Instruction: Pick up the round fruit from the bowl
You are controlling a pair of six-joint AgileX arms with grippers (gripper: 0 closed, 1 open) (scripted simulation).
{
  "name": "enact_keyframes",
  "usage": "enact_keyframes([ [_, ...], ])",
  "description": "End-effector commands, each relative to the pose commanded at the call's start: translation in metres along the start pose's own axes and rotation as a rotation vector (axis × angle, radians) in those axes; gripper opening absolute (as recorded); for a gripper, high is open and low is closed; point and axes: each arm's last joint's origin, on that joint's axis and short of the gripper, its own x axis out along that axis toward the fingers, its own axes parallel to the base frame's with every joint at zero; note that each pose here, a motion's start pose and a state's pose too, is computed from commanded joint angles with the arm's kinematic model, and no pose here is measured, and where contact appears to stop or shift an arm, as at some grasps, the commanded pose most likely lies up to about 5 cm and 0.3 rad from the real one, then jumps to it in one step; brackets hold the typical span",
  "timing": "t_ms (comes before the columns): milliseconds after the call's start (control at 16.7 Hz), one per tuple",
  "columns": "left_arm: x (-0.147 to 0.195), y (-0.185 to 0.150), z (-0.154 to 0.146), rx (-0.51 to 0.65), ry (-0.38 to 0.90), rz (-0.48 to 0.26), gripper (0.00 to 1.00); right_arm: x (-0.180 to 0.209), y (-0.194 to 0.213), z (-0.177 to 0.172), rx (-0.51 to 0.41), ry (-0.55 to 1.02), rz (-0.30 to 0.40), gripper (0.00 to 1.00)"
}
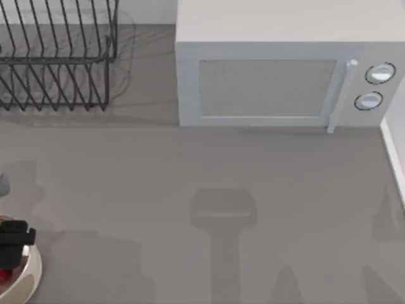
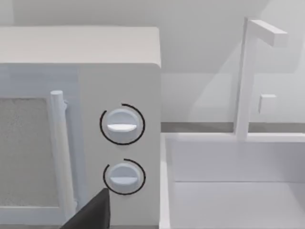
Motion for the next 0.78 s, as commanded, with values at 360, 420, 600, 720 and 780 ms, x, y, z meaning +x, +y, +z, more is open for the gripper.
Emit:
enact_keyframes([
  [360,-0.041,0.0,-0.001,-0.005,-0.09,-0.006,0.0,0.0,0.0,0.0,0.0,0.0,0.0,1.0],
  [420,-0.043,0.001,0.001,-0.005,-0.088,-0.007,0.0,0.0,0.0,0.0,0.0,0.0,0.0,1.0],
  [600,-0.063,0.002,0.013,-0.005,-0.076,-0.008,0.0,0.0,0.0,0.0,0.0,0.0,0.0,1.0],
  [720,-0.089,0.004,0.024,-0.005,-0.068,-0.009,0.0,0.0,0.0,0.0,0.0,0.0,0.0,1.0],
  [780,-0.106,0.005,0.03,-0.005,-0.064,-0.01,0.0,0.0,0.0,0.0,0.0,0.0,0.0,1.0],
])
